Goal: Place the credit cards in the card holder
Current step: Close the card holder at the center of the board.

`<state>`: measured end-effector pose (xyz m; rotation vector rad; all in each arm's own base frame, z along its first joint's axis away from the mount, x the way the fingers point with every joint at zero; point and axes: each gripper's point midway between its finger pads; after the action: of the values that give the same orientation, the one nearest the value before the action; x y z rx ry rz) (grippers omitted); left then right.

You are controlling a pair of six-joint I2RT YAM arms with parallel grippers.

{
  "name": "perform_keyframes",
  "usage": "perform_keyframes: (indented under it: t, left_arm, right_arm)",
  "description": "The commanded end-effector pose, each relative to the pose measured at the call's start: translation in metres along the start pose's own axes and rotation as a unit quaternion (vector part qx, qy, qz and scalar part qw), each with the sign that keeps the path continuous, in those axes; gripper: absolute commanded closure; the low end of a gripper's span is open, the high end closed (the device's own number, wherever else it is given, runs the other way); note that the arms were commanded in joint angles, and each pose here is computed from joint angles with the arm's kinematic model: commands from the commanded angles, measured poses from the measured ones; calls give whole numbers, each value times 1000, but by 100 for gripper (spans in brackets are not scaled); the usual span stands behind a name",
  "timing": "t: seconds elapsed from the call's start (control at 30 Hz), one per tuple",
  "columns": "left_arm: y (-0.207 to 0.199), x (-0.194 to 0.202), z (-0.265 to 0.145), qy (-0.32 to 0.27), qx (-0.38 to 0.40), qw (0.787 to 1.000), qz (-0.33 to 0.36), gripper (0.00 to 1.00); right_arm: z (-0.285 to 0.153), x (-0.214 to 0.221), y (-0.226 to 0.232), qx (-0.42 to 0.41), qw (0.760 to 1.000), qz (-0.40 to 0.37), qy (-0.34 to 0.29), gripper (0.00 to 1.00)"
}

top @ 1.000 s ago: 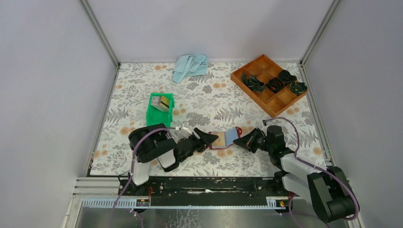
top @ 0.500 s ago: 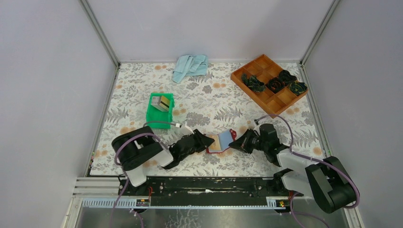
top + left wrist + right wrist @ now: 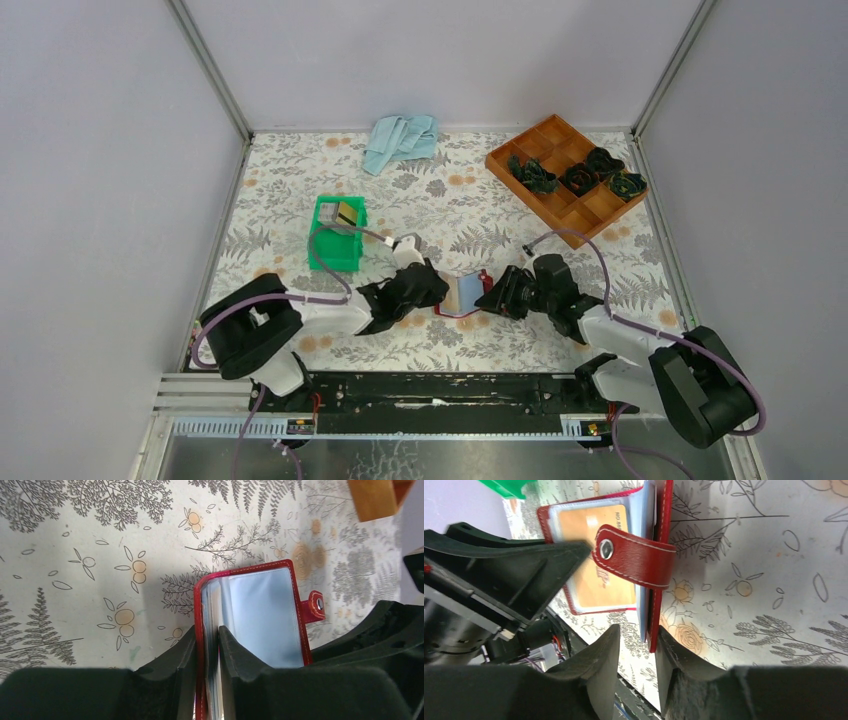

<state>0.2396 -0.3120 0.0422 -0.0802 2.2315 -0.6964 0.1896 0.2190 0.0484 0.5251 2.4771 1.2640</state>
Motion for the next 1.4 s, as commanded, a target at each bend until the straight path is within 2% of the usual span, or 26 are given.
perform_keyframes:
  t: [0.0, 0.33, 0.57, 0.73, 1.1, 1.37]
  left_arm:
    - [20, 3, -4, 29, -66, 994, 83, 74]
    - [10, -6, -8, 40, -92, 986, 136, 79]
    - [5, -10, -11, 42, -112, 979, 164, 81]
    - [7, -13, -18, 43, -131, 974, 180, 81]
    - [-6, -10, -16, 49, -145, 965, 211, 81]
    - [-20, -4, -11, 53, -141, 963, 225, 81]
  right_arm:
    - [-2, -11, 5, 15, 999, -46, -22, 60]
    - [-7, -21, -8, 59, 995, -72, -45, 56]
    - [-5, -25, -5, 63, 993, -83, -47, 56]
    - [-1, -21, 3, 52, 994, -90, -39, 63]
    - [11, -10, 10, 61, 990, -121, -27, 84]
    - [22, -6, -5, 83, 989, -121, -20, 86]
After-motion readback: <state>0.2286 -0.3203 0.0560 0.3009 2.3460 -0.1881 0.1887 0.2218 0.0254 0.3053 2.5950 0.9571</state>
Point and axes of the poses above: each gripper's point midway between its finger pads, its own z axis out along the fingers, its own y axis along the line the jaws close on, x = y × z, and after that the axes turned 9 degrees about z, right-handed
